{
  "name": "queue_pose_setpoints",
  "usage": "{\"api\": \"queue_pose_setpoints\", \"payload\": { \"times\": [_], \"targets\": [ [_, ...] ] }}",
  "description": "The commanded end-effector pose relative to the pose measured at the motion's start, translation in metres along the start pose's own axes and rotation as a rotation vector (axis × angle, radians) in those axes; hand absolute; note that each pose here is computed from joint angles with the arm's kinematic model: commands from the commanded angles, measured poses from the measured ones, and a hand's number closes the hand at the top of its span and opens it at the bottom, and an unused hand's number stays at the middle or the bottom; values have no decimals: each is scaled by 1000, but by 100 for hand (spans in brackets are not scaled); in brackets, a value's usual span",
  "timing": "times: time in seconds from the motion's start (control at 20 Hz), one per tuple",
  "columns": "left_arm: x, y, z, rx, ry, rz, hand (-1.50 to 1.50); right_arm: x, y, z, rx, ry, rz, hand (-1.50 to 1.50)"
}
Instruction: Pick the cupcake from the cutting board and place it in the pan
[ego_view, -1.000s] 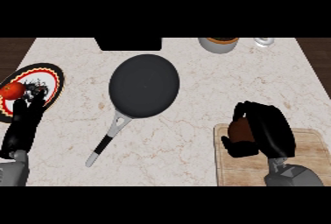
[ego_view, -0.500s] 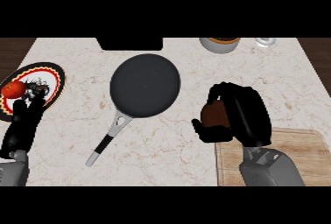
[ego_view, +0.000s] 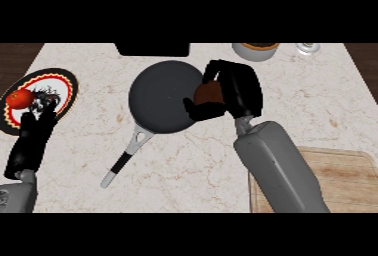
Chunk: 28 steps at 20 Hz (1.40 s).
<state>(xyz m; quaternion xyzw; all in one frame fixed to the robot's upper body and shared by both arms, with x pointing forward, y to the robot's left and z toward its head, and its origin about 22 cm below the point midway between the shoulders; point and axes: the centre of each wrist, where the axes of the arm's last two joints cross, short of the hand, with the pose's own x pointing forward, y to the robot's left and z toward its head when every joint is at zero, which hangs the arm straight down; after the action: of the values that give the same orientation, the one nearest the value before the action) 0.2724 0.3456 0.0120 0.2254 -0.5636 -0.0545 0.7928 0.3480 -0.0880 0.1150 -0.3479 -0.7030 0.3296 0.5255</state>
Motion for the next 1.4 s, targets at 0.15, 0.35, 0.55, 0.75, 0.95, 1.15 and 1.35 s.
{"api": "queue_pose_setpoints", "payload": {
  "times": [0.15,0.35,0.55,0.75,0.95,1.15,1.35],
  "targets": [
    [25,-13,-2,-50,-11,8,0,5,35,-46,4,90,-66,150],
    [26,-5,-17,-45,-41,-5,0,4,49,-58,21,110,-51,150],
    [27,-14,-11,-62,-64,-10,0,-9,58,-62,65,141,-54,150],
    [30,-12,-21,-72,-74,0,0,-23,64,-62,100,132,-102,150],
    [34,-41,-16,-106,-102,-36,0,-40,71,-53,77,175,-235,150],
    [49,-44,-22,-124,-111,-12,0,-45,74,-53,138,224,-281,-150],
    [52,-43,-24,-125,-121,-20,0,-46,75,-53,114,201,-317,-150]
  ]
}}
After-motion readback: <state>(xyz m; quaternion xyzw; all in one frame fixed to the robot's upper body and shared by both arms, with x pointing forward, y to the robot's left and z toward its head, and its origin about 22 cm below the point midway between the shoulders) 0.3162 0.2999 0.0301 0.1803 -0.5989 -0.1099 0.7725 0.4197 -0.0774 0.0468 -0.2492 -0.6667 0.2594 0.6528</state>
